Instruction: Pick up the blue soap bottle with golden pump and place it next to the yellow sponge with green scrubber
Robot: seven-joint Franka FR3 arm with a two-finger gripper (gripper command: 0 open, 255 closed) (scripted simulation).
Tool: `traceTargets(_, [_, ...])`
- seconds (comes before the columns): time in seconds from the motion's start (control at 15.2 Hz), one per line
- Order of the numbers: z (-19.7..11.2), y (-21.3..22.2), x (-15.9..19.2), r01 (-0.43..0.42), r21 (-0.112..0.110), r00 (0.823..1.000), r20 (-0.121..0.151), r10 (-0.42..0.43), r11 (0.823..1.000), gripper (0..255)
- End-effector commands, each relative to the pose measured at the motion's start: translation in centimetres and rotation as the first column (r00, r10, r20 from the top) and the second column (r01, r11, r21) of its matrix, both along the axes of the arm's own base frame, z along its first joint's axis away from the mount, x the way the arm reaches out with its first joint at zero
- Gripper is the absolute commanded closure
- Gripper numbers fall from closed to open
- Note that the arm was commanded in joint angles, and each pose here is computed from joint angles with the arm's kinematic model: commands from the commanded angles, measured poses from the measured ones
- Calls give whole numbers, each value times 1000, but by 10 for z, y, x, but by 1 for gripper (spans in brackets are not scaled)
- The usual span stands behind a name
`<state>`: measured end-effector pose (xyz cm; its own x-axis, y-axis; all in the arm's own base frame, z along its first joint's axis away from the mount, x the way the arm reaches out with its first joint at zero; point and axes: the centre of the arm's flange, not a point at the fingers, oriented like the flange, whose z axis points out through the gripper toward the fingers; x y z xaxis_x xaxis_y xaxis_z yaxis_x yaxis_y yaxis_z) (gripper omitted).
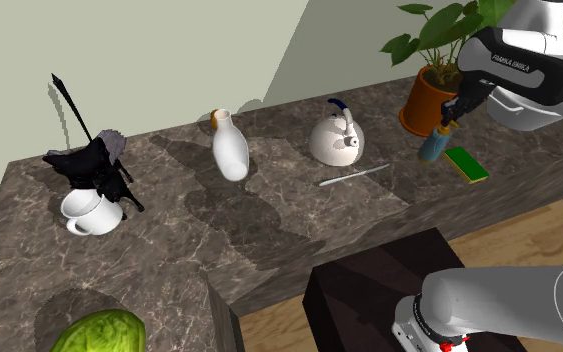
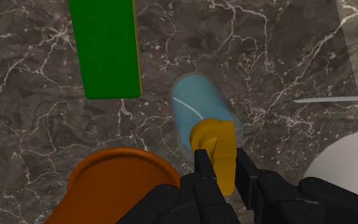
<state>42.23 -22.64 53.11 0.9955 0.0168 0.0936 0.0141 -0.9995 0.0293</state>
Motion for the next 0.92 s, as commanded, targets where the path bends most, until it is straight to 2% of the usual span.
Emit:
traceTargets(0.0, [0,0,0,0,0,1000,0,0,1000,255])
traceTargets(0.07, [0,0,0,0,0,1000,0,0,1000,255])
traceTargets(0.13, [0,0,0,0,0,1000,0,0,1000,0])
traceTargets(0.46, [0,0,0,0,0,1000,0,0,1000,0])
traceTargets(0.73, [50,1,-5,0,0,1000,0,0,1000,0])
traceTargets(0.86, [50,1,-5,0,0,1000,0,0,1000,0])
